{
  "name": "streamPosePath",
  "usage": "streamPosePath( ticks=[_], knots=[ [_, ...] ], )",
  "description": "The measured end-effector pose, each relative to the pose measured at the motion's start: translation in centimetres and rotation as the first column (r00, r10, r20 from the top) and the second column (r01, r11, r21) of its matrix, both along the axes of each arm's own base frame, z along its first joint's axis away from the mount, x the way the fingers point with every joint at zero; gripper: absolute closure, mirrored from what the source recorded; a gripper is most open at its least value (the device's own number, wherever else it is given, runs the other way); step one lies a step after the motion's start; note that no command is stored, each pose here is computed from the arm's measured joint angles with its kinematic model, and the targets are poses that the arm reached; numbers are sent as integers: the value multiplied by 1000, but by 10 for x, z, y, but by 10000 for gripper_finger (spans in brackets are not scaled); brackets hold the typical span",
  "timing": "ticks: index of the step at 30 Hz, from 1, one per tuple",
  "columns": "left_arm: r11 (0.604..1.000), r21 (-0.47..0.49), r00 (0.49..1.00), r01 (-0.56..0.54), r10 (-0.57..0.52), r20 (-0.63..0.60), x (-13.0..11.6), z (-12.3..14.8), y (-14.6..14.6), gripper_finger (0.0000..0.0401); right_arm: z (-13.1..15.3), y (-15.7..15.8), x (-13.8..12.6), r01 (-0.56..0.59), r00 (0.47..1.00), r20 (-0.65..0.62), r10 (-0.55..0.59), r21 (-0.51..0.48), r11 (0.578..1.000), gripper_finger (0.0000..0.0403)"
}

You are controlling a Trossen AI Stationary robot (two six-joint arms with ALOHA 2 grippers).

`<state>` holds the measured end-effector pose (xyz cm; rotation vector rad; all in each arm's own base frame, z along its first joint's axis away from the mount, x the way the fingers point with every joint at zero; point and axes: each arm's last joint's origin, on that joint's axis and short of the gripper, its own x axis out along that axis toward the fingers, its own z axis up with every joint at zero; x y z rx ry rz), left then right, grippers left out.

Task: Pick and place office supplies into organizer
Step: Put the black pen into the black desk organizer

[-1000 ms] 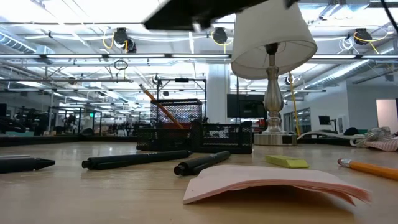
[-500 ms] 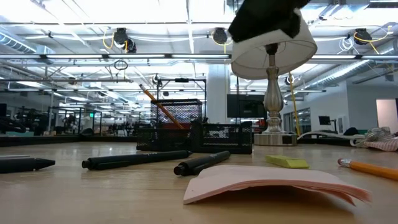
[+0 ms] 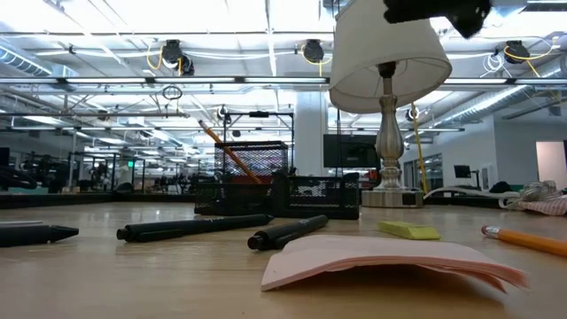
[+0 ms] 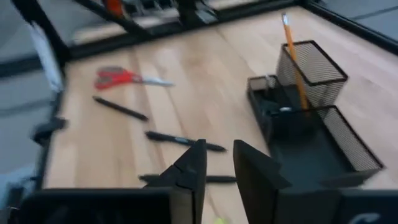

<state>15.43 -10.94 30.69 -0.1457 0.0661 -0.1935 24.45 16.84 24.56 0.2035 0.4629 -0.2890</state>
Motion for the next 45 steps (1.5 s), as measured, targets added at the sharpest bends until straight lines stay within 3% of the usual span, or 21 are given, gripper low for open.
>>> streamPosePath(
  ticks=[4,10,13,18,29,36,40,45],
  knots=[
    [1000,8,1000,-18,18,-9,3,-2,0,295,-18,-11,-25,-122,975,185,123,-20,992,324],
    [998,19,998,-56,56,-28,11,-6,3,295,-29,-48,-63,-308,801,508,317,-105,946,324],
    [997,29,996,-75,77,-45,16,-10,5,295,-28,-67,-79,-329,728,596,339,-131,935,326],
    [994,35,993,-103,105,-60,23,-14,7,295,-30,-89,-103,-326,674,636,376,-200,924,329],
    [988,44,985,-145,149,-89,37,-23,8,295,-28,-120,-124,-174,775,553,307,-280,944,335],
    [986,-48,975,-158,148,-168,42,-34,3,295,-31,-132,-136,-23,842,510,176,-292,956,335],
    [992,-42,969,-117,105,-224,44,-42,-1,295,-35,-132,-136,-11,866,472,164,-311,950,337],
    [978,-134,941,-159,109,-321,47,-54,-5,295,-36,-132,-136,-14,873,458,166,-318,948,338]
  ],
)
